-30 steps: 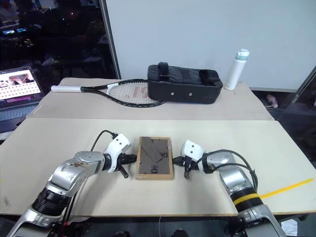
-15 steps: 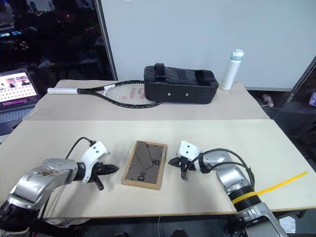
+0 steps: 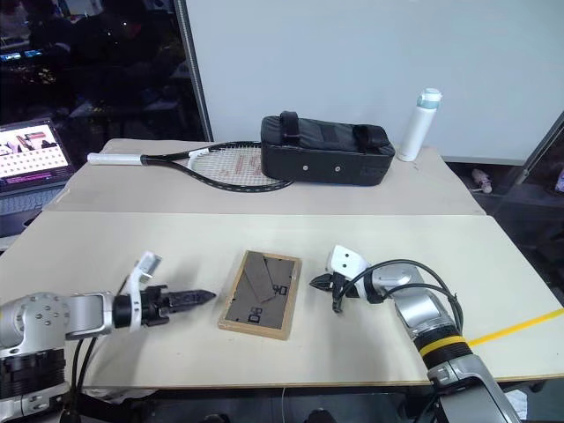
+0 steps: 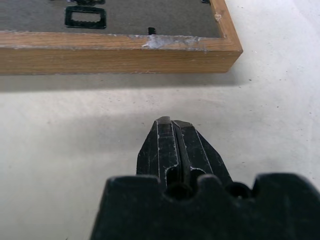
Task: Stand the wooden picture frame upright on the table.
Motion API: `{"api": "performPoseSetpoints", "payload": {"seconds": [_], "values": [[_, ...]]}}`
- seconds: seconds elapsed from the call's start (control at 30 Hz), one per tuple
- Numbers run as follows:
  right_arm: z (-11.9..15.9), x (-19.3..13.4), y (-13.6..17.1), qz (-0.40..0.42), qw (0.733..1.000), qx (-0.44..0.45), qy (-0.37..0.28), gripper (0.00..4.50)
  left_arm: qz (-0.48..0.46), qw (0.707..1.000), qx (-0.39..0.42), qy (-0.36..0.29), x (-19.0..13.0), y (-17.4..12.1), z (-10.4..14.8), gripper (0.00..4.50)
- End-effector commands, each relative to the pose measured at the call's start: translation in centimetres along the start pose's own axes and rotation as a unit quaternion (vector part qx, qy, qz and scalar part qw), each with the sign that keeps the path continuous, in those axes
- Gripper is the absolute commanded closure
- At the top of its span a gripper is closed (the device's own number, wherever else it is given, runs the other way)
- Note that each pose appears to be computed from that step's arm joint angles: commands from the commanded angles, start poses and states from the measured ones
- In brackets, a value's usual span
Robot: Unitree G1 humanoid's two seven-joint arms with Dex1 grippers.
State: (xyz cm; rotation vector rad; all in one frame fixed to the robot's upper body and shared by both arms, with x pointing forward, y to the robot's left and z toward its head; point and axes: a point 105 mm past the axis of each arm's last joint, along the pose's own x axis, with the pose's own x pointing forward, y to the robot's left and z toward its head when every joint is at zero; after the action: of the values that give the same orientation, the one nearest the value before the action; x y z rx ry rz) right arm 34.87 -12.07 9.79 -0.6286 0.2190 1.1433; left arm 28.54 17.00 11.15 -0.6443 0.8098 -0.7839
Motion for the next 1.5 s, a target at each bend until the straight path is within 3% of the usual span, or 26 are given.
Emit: {"api": "performPoseSetpoints", "payload": {"seconds": [0.03, 0.23, 0.5, 0.63, 0.83, 1.1, 1.23, 1.33, 1.5], "values": [[0.4, 0.5, 1.4, 0.031, 0.999, 0.009, -0.012, 4.50, -0.021, 0.996, -0.027, 0.081, 2.1, -0.5, -2.4, 0.08], [1.8, 1.1, 2.4, 0.043, 0.998, 0.008, -0.038, 4.50, -0.081, 0.981, -0.066, 0.166, 4.9, -2.5, -4.7, 0.08], [1.8, 1.3, 2.9, 0.039, 0.998, 0.014, -0.037, 4.50, -0.097, 0.979, -0.077, 0.165, 5.4, -3.3, -4.4, 0.08], [1.7, 1.2, 2.9, 0.035, 0.999, 0.017, -0.035, 4.50, -0.092, 0.981, -0.085, 0.150, 5.0, -3.0, -3.8, 1.08], [2.0, 1.3, 2.4, 0.029, 0.999, 0.018, -0.042, 4.50, -0.101, 0.984, -0.081, 0.125, 4.5, -3.4, -2.5, 3.33], [2.2, -3.6, -0.9, -0.008, 0.998, 0.050, -0.042, 4.50, -0.134, 0.989, 0.015, 0.062, 0.0, -6.3, 1.9, 3.40], [5.9, -5.7, -2.4, 0.002, 0.987, 0.105, -0.123, 4.50, -0.128, 0.990, 0.053, 0.040, -1.5, -7.0, 3.5, 3.40], [10.3, -5.7, -1.8, 0.052, 0.974, 0.111, -0.192, 3.61, -0.111, 0.990, 0.071, 0.041, -1.5, -6.8, 3.8, 3.40], [13.4, -3.9, -0.7, 0.081, 0.970, 0.083, -0.215, 2.00, -0.109, 0.989, 0.083, 0.050, -1.3, -6.8, 3.8, 3.40]]}}
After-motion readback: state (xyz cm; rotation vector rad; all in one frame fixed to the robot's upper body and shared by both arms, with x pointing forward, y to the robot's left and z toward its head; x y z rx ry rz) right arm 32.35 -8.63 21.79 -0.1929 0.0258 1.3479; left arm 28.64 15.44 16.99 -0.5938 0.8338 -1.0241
